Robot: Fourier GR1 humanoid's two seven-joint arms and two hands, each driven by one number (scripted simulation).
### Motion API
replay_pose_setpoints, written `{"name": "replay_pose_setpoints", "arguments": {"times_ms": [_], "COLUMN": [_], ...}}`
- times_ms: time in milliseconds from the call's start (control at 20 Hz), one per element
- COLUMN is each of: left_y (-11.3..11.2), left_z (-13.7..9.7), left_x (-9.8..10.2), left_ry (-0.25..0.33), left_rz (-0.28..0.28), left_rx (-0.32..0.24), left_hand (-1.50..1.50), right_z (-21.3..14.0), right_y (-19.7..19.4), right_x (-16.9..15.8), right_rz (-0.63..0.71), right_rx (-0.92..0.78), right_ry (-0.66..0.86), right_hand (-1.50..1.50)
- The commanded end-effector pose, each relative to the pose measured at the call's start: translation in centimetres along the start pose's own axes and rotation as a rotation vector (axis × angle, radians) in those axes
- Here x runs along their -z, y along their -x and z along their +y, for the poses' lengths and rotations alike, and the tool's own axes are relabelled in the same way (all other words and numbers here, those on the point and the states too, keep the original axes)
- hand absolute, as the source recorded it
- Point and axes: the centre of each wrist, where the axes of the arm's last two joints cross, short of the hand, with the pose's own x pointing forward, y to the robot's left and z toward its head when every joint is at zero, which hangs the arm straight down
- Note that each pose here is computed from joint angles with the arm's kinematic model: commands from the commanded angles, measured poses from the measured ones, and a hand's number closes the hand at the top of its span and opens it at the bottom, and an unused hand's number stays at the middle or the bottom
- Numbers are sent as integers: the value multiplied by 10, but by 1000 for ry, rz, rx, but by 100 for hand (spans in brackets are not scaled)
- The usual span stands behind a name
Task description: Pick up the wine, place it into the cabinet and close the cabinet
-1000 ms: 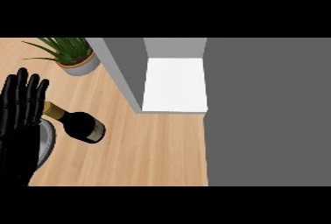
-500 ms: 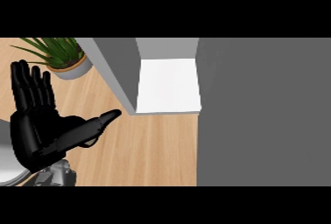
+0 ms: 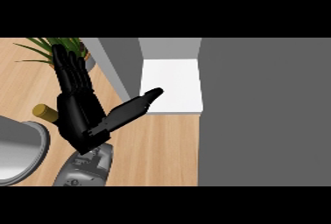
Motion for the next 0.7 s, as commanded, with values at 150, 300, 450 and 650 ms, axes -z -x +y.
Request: {"name": "replay_pose_setpoints", "arguments": {"times_ms": [150, 300, 450, 650], "left_y": [-20, -14, -43, -46], "left_z": [-20, -25, -27, -13], "left_x": [-6, -16, -5, 4], "left_ry": [-31, -54, -82, -129], "left_rz": [-3, 6, 2, -1], "left_rx": [-20, -20, -56, -12], "left_hand": [-150, -150, -150, -150], "right_z": [5, 6, 4, 9], "right_y": [-25, -31, -23, -37], "right_x": [-12, -3, -4, -11], "right_rz": [0, -8, -1, -13], "right_rx": [19, 2, 11, 12], "right_ry": [-2, -13, 16, -6], "right_hand": [-150, -150, -150, -150]}}
